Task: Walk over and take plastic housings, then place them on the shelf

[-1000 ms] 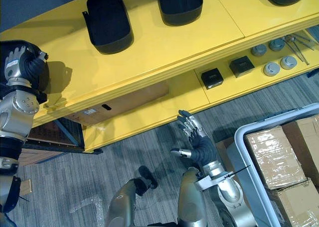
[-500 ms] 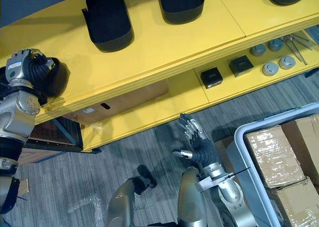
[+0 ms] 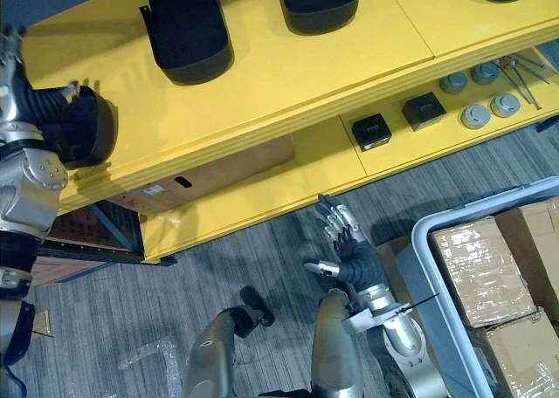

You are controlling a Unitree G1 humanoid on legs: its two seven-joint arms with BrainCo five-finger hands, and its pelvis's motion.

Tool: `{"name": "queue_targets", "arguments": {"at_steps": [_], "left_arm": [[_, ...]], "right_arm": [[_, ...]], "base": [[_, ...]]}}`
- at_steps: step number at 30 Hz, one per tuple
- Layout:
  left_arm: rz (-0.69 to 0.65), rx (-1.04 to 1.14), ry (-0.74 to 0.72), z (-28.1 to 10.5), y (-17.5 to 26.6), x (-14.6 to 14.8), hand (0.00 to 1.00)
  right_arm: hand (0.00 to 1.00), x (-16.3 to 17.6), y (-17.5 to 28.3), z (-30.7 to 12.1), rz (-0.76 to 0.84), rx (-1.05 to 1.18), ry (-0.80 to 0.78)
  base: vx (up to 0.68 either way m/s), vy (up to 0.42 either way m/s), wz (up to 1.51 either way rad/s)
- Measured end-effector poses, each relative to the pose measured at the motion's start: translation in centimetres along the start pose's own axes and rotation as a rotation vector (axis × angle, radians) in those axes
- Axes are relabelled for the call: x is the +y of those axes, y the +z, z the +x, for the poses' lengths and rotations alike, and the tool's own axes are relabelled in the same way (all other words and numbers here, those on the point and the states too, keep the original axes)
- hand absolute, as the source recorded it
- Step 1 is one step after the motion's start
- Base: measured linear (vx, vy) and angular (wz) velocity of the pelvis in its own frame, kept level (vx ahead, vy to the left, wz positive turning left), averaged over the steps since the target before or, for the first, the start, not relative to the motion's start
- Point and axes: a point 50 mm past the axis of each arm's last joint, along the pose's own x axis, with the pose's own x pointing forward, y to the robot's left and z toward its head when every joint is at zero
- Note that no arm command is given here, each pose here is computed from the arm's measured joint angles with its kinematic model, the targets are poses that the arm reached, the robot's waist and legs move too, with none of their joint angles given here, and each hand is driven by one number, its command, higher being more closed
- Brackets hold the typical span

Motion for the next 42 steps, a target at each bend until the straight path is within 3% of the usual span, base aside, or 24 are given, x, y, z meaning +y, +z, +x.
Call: {"name": "queue_targets", "arguments": {"at_steps": [3,5,10,12,16,19,22,26,33,38,42], "left_arm": [[-0.085,-0.071,0.122,0.0,1.1,0.8,0.0],[-0.22,-0.118,0.196,-1.1,1.8,1.5,0.0],[-0.512,-0.026,0.159,-7.1,1.3,2.1,0.0],[-0.679,0.171,0.018,-12.1,0.8,1.1,0.0],[-0.824,0.528,-0.279,-22.1,-0.1,0.1,0.0],[-0.924,0.856,-0.301,-27.3,-1.1,0.4,0.0],[-0.97,1.037,-0.31,-30.8,-0.9,1.0,0.0],[-1.02,1.106,-0.311,-32.4,0.2,1.4,0.0],[-1.096,1.084,-0.301,-31.6,0.8,1.1,0.0],[-1.091,1.102,-0.373,-32.6,0.7,0.5,0.0],[-1.104,0.931,-0.528,-30.3,1.4,-0.9,0.0]], "right_arm": [[0.0,0.6,1.0,0.1,-0.08,-0.099,0.052],[0.0,0.8,1.9,0.4,-0.166,-0.179,0.095],[0.0,0.7,4.5,4.4,-0.349,-0.346,0.159],[0.0,0.0,4.5,6.5,-0.426,-0.342,0.105],[0.0,-2.8,2.9,7.3,-0.502,-0.204,-0.089],[0.0,-4.5,3.4,7.2,-0.451,-0.211,-0.249],[0.0,-6.0,4.0,6.7,-0.343,-0.227,-0.37],[0.0,-6.7,3.8,4.5,-0.208,-0.212,-0.447],[0.0,-6.8,2.1,1.2,-0.186,-0.096,-0.505],[0.0,-7.7,2.3,2.3,-0.184,-0.15,-0.567],[0.0,-8.4,0.9,1.1,-0.208,-0.096,-0.697]], "base": [[0.07,-0.005,0.11],[0.07,-0.029,0.33],[0.07,-0.047,0.43],[0.08,-0.03,0.53],[0.13,0.007,0.59],[0.12,0.012,0.44],[0.04,0.006,0.16],[-0.01,-0.009,0.18],[-0.01,0.064,0.25],[0.0,0.29,-0.41],[0.01,0.426,-0.17]]}}
